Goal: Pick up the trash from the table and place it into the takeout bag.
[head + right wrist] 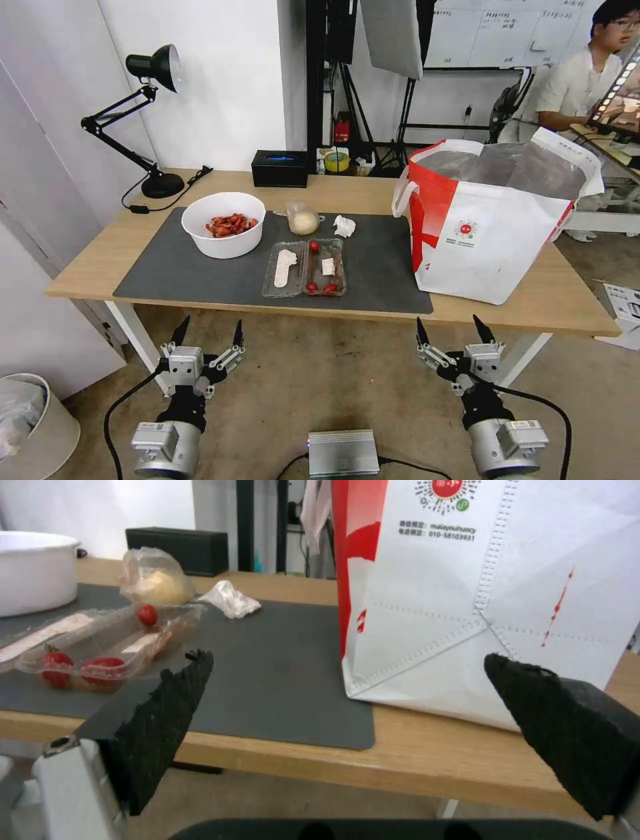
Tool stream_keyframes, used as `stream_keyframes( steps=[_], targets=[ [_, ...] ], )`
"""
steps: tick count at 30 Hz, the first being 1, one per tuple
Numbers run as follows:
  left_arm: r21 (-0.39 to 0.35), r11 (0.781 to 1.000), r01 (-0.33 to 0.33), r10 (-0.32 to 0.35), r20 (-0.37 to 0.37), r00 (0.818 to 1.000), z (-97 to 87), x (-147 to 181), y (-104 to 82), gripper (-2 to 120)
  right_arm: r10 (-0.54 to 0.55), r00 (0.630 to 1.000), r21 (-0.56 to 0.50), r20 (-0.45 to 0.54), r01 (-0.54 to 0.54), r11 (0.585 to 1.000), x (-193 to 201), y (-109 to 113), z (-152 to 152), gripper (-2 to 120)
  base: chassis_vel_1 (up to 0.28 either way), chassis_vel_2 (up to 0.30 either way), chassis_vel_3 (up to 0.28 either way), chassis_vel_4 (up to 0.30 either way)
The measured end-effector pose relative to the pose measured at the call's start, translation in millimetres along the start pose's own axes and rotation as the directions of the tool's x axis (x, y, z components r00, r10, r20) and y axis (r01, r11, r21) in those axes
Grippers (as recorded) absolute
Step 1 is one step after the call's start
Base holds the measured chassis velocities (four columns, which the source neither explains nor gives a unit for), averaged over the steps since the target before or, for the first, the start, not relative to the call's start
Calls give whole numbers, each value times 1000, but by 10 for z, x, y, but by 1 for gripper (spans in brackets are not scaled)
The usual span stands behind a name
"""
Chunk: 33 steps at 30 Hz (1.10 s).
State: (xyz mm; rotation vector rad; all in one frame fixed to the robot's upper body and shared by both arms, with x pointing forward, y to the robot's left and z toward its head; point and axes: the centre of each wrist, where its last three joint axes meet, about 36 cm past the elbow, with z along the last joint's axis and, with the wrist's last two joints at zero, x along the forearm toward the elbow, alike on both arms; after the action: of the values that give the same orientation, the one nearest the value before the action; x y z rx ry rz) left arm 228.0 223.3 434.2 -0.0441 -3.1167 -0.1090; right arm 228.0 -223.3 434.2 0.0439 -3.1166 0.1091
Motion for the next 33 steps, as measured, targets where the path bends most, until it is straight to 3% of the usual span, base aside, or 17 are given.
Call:
stream_keyframes(
  steps=[28, 30, 31, 32, 33],
  targets=[
    [2, 1000, 1, -1, 3, 1000, -2, -3, -2, 100, -6, 1000, 1, 4, 6, 1000, -14, -1, -3, 100, 0, 0, 0, 0],
    [31, 999, 13, -14, 35, 999, -22, -42, -41, 100, -47, 999, 2, 24, 47, 999, -93, 1, -14, 100, 0, 0, 0, 0],
    [116, 993, 38, -53, 122, 991, -105, -133, -154, 100, -92, 995, 4, 44, 92, 996, -182, 7, -28, 100, 0, 0, 0, 0],
    [116, 993, 38, -53, 122, 991, -105, -133, -154, 100, -92, 995, 4, 44, 92, 996, -182, 7, -28, 100, 0, 0, 0, 0],
    [201, 978, 47, -92, 217, 972, -230, -228, -260, 100, -130, 990, 10, 60, 130, 991, -257, 6, -45, 100, 0, 0, 0, 0]
  ],
)
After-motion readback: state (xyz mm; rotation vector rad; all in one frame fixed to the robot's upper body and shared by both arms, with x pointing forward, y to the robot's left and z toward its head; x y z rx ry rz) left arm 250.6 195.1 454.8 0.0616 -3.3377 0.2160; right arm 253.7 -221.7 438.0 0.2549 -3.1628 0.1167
